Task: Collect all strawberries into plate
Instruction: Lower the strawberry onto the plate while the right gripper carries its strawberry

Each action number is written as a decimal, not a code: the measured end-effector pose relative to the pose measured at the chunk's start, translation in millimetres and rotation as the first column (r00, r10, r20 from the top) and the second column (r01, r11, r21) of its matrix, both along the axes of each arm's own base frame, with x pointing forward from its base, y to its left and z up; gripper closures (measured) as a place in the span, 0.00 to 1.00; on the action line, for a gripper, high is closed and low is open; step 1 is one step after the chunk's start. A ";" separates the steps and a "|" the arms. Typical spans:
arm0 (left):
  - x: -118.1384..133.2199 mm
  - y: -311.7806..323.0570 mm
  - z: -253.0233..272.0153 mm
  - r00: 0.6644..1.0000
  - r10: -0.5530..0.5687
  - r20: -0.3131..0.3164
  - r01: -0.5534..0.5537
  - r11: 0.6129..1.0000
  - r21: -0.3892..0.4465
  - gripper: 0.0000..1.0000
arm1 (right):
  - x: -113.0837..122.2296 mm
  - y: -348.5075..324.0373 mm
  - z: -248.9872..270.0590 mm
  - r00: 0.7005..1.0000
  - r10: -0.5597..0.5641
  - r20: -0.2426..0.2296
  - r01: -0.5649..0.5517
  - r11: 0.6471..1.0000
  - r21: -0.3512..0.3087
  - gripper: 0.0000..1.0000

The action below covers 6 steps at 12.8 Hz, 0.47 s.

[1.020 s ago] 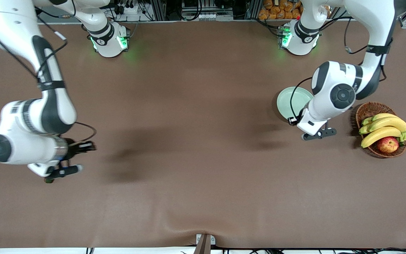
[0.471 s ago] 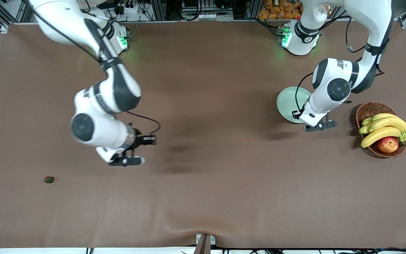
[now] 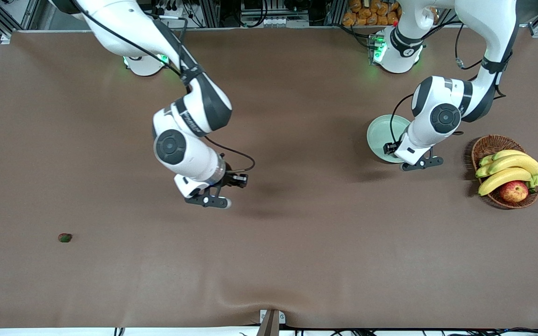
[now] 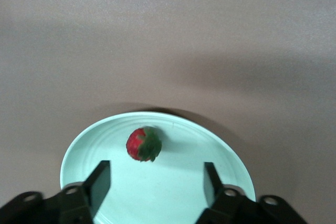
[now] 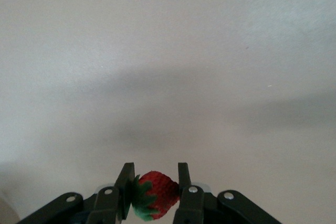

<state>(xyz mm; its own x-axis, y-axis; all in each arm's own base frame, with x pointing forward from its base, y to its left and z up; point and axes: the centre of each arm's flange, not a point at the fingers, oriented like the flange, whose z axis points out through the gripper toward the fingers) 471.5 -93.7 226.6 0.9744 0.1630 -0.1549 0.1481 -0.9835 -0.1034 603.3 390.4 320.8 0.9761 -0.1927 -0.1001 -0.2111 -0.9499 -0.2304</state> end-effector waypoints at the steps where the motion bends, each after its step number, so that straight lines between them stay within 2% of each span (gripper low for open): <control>1: 0.2 -0.1 0.2 1.000 0.000 0.001 0.000 1.000 0.000 0.06 | -4.5 11.9 -8.2 1.000 -0.019 0.007 0.019 1.000 0.003 0.62; 2: 1.6 -0.3 1.4 1.000 0.000 0.005 0.000 1.000 -0.001 0.00 | -10.6 25.1 -17.1 0.999 -0.038 0.012 0.038 0.999 0.005 0.62; 6: 27.5 -0.7 25.3 0.996 -0.065 0.065 0.066 0.998 -0.021 0.00 | -31.3 63.5 -45.6 0.993 -0.119 0.020 0.119 0.993 0.014 0.62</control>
<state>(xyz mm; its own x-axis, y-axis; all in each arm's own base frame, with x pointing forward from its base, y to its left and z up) 499.0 -94.3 251.9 0.9909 0.0959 -0.0944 0.0891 -0.9933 -0.0731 571.9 453.9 275.2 0.9483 -0.3061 -0.0836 -0.3174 -0.9154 -0.2478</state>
